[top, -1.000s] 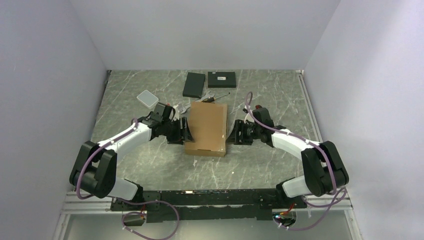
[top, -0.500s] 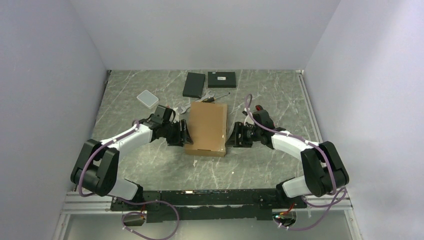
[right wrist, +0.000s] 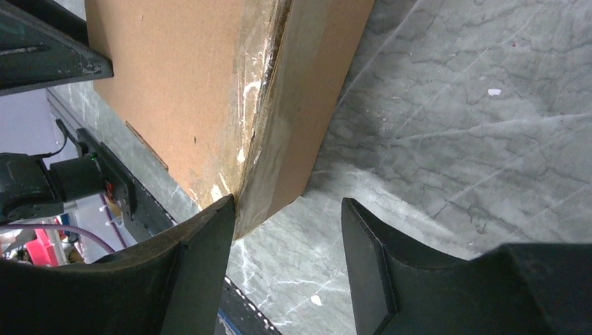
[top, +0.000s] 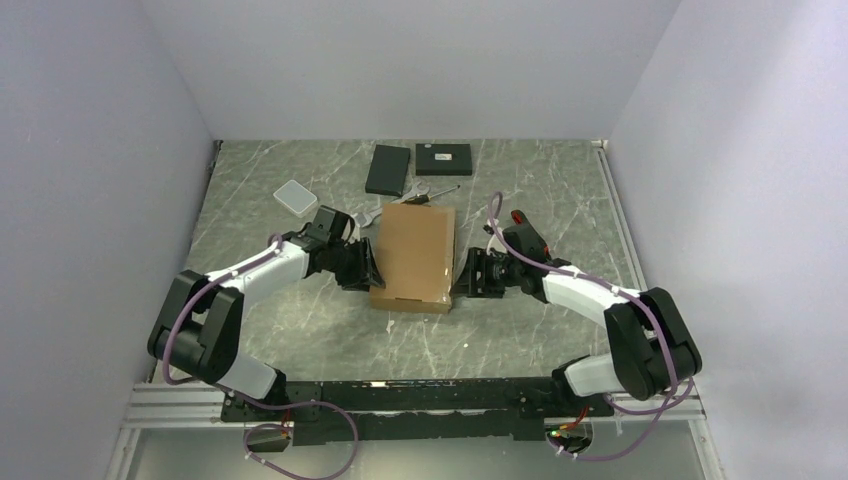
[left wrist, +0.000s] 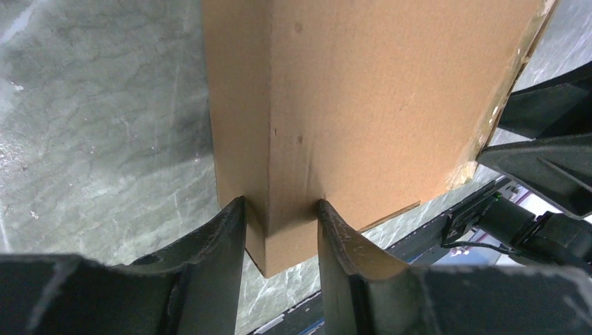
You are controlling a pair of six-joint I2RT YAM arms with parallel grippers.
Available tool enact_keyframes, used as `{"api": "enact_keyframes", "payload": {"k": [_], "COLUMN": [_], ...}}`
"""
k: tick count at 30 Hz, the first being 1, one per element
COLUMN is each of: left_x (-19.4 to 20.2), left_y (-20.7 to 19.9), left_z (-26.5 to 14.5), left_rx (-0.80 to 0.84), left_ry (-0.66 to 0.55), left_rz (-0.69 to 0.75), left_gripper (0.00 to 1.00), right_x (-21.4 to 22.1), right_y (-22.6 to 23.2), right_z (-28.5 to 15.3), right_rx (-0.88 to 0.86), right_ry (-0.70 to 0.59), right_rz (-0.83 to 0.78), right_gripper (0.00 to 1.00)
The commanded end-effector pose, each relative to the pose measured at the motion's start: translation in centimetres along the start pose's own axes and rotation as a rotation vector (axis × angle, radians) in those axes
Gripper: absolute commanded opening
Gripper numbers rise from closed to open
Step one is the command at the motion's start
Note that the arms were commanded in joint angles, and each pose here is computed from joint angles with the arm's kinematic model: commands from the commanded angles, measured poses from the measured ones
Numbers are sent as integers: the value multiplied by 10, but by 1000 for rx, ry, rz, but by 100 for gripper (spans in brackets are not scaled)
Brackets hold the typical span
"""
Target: Unpack the express box
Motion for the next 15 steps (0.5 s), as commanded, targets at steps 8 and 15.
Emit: {"api": "enact_keyframes", "payload": {"k": [8, 15], "left_x": [3, 3], "left_y": [42, 42], "left_z": [14, 11], "left_rx": [-283, -292], "left_ry": [-39, -55], "left_rz": [-72, -78], "left_gripper": [37, 37], "right_x": [28, 39], "right_y": [-13, -21], "right_z": [-4, -10], "right_rx": [104, 198], "right_ry": [27, 55], "right_rz": [22, 42], "right_gripper": [58, 53]}}
Point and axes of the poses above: each gripper's point midway between its finger pads, its own z axis out along the fingers, its own y axis along the line the jaws close on, x = y × z, the point moved 8 cm from there along -z, back along the fingers, and after that the axes turned 13 degrees about -z, right-handed, at the moved point
